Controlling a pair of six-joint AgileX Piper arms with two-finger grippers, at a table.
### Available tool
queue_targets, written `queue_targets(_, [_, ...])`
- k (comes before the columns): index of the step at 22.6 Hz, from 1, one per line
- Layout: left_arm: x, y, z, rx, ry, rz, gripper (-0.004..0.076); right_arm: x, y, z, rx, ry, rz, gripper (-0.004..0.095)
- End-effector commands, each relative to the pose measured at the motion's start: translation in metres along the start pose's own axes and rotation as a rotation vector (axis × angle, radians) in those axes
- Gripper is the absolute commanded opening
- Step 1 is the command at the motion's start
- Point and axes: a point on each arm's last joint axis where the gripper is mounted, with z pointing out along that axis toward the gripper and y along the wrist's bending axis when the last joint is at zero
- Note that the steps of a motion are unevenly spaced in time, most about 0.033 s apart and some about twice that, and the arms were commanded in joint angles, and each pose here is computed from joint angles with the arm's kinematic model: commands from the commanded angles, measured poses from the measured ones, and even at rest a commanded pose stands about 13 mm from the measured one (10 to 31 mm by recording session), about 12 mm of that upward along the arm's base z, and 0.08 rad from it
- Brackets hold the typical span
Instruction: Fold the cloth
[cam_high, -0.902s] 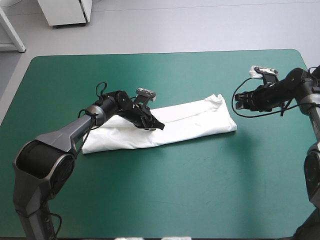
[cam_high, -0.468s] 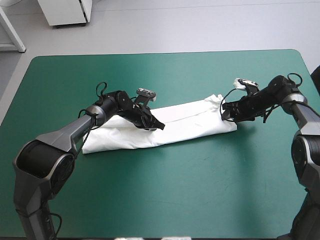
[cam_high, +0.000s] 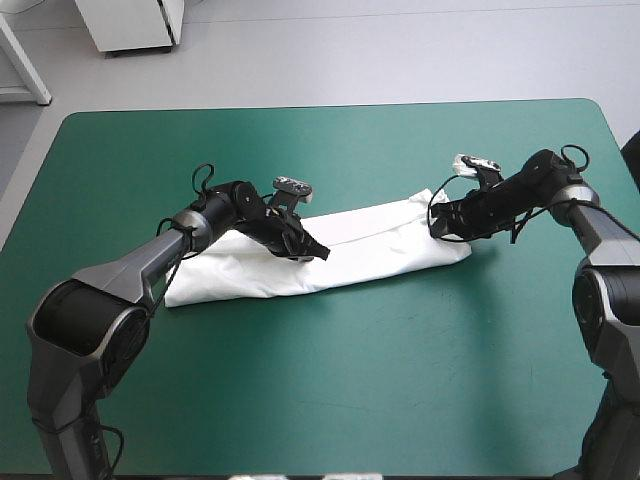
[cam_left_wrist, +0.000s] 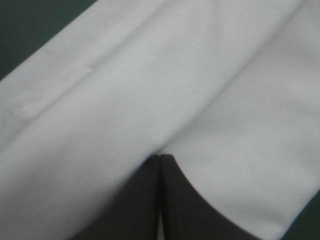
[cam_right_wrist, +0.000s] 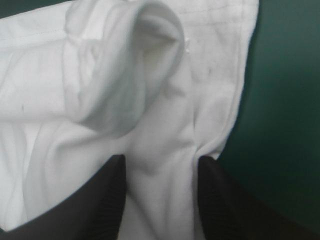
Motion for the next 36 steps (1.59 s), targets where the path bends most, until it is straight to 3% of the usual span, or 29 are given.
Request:
queue_targets(1, [-0.012, -0.012, -0.024, 0.016, -0.075, 0.013, -0.0009, 0.001, 0.009, 0.004, -0.019, 0.025, -0.019, 0.0217])
queue_targets(4, [-0.012, -0.012, -0.024, 0.014, -0.074, 0.017, -0.0009, 0.002, 0.006, 0.009, -0.02, 0.037, -0.028, -0.0008])
queue_targets(10, [-0.012, -0.012, -0.024, 0.008, -0.073, 0.022, -0.0009, -0.008, 0.015, -0.001, -0.061, 0.027, -0.053, -0.0013])
queue_targets(15, [-0.01, -0.012, -0.024, 0.016, -0.059, 0.021, -0.0009, -0.029, 0.056, -0.064, -0.104, -0.106, -0.153, -0.0013])
queue_targets(23, [-0.009, -0.013, -0.023, 0.019, -0.051, 0.02, -0.0009, -0.02, 0.109, -0.142, -0.195, -0.299, -0.256, -0.0013])
queue_targets(32, [-0.009, -0.011, -0.019, 0.016, -0.05, 0.016, -0.0009, -0.011, 0.124, -0.164, -0.205, -0.347, -0.299, -0.0013])
queue_targets(36, [-0.018, -0.015, -0.042, 0.012, -0.099, 0.033, -0.0009, -0.01, 0.124, -0.164, -0.206, -0.345, -0.299, -0.0013])
